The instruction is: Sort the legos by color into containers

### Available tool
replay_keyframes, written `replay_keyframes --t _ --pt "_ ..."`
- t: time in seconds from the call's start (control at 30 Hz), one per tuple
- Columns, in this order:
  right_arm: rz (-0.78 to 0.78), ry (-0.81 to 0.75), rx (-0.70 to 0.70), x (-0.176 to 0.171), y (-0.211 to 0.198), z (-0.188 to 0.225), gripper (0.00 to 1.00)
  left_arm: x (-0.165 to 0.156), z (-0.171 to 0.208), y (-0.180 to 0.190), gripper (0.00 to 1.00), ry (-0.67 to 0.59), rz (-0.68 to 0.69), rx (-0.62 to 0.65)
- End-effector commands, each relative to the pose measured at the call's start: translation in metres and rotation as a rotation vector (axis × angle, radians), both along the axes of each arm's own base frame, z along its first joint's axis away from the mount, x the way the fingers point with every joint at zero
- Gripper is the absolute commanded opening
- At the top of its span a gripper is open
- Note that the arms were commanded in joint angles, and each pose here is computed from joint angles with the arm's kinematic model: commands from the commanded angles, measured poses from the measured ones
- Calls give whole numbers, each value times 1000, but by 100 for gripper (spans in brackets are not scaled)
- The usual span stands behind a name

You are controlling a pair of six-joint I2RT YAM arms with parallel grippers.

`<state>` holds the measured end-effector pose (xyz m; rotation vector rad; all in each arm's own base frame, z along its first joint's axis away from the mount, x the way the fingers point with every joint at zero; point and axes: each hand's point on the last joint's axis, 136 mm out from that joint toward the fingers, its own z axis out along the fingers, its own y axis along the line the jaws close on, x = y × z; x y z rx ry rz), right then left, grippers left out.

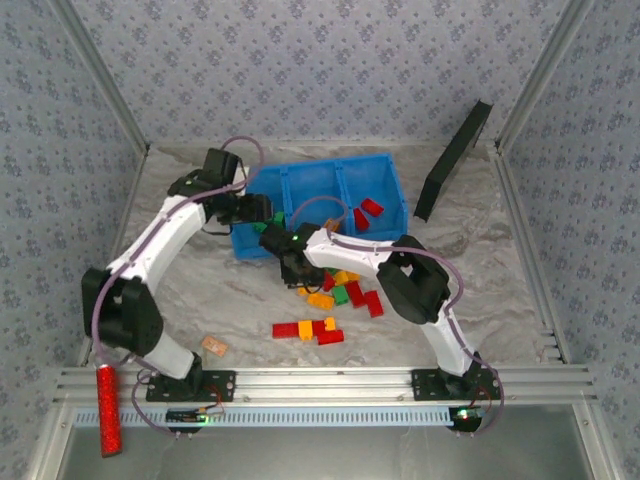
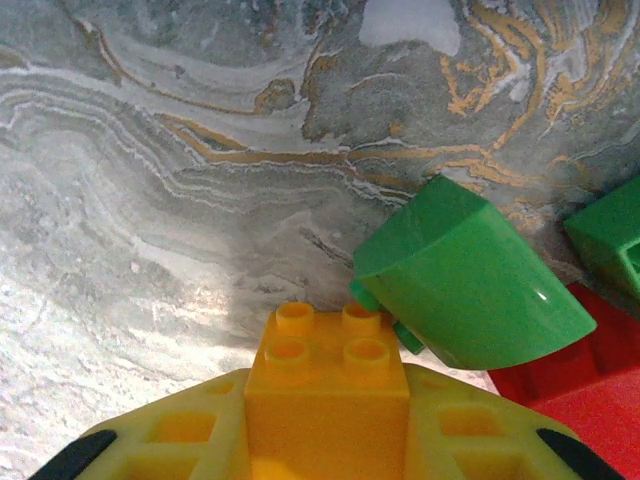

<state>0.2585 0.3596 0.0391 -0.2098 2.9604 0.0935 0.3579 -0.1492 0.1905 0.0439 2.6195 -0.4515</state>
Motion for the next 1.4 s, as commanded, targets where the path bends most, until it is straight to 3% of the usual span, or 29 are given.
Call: replay_keyframes --t 0.0,0.3,0.57,0.8,1.13,1.23,1.37 --pt "72 -56 14 3 -13 46 27 -39 23 4 69 -5 -37 -24" --pt "223 -247 114 42 -33 146 28 -148 -2 11 71 44 -150 -56" --pt "245 -348 87 109 -59 166 28 -184 -20 2 73 138 -120 -177" --pt "290 -418 15 167 -51 155 29 -203 -32 -22 74 113 -187 -156" --pt "343 -348 -16 192 -39 98 32 -224 -58 -55 75 126 -335 17" --pt "355 -321 -4 192 -39 83 34 -231 -63 -70 75 95 -443 68" --pt "391 -293 22 189 -35 70 36 -235 -54 -89 75 -17 -688 157"
